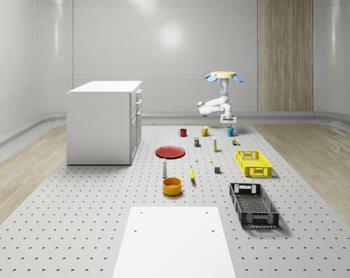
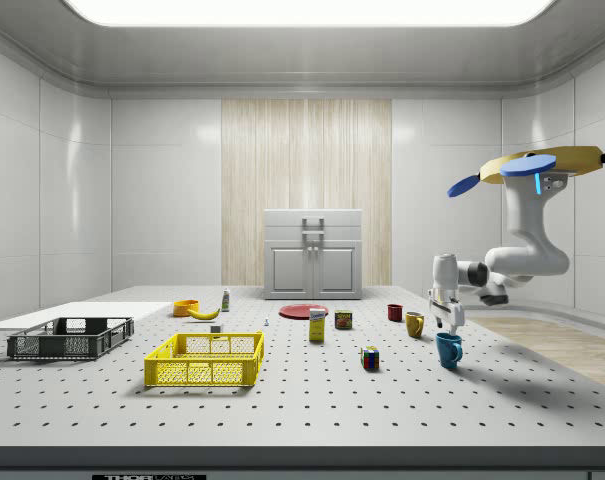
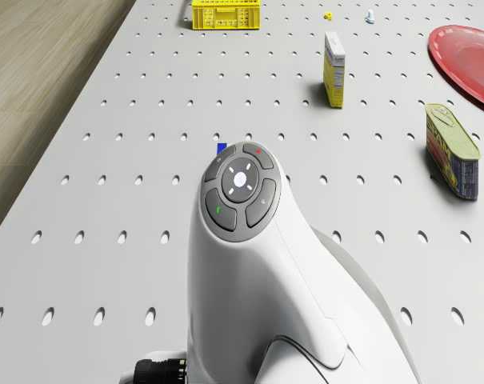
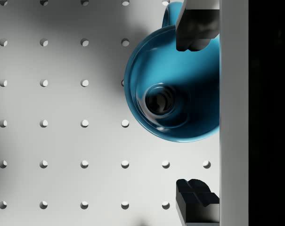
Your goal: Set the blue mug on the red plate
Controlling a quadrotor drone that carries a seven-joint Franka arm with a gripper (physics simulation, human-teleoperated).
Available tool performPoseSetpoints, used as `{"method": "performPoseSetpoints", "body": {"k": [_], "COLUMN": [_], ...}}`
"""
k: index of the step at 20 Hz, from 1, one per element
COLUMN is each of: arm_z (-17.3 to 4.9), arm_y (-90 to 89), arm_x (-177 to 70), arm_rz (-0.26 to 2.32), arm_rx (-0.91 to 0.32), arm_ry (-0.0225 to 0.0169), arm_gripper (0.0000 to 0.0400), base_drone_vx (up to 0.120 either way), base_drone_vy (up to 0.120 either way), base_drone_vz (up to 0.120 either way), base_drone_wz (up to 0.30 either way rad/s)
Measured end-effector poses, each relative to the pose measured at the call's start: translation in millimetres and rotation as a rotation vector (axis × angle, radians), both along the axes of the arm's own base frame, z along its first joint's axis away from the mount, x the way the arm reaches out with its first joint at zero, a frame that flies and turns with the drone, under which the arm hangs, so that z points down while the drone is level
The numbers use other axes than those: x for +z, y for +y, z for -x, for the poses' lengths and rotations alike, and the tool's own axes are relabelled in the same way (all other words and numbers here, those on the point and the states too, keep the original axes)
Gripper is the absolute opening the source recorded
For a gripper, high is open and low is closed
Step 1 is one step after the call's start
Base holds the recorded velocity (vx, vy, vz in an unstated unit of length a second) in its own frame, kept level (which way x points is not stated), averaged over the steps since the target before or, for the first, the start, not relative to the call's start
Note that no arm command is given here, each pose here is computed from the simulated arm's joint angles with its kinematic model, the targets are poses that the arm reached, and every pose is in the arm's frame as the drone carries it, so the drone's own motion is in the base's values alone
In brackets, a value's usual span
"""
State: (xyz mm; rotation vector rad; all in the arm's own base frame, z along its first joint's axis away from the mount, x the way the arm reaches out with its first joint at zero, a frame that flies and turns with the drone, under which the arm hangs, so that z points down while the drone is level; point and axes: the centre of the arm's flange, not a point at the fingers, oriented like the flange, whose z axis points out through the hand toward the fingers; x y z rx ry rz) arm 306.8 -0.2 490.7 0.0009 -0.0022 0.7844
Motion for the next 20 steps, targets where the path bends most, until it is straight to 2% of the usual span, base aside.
{"method": "performPoseSetpoints", "body": {"k": [3, 15, 16, 20], "arm_z": [0.0, 0.0, -0.4, -5.7], "arm_y": [0.0, 0.0, 0.0, 0.0], "arm_x": [0.0, 3.8, 5.1, 7.9], "arm_rz": [0.0, 0.0, 0.0, 0.0], "arm_rx": [0.0, 0.0, 0.0, 0.0], "arm_ry": [0.0, 0.0001, 0.0001, 0.0], "arm_gripper": [0.04, 0.04, 0.04, 0.04], "base_drone_vx": [0.0, 0.0, 0.0, 0.0], "base_drone_vy": [-0.04, -0.01, 0.0, 0.0], "base_drone_vz": [-0.107, 0.0, 0.0, 0.0], "base_drone_wz": [0.0, 0.0, 0.0, 0.0]}}
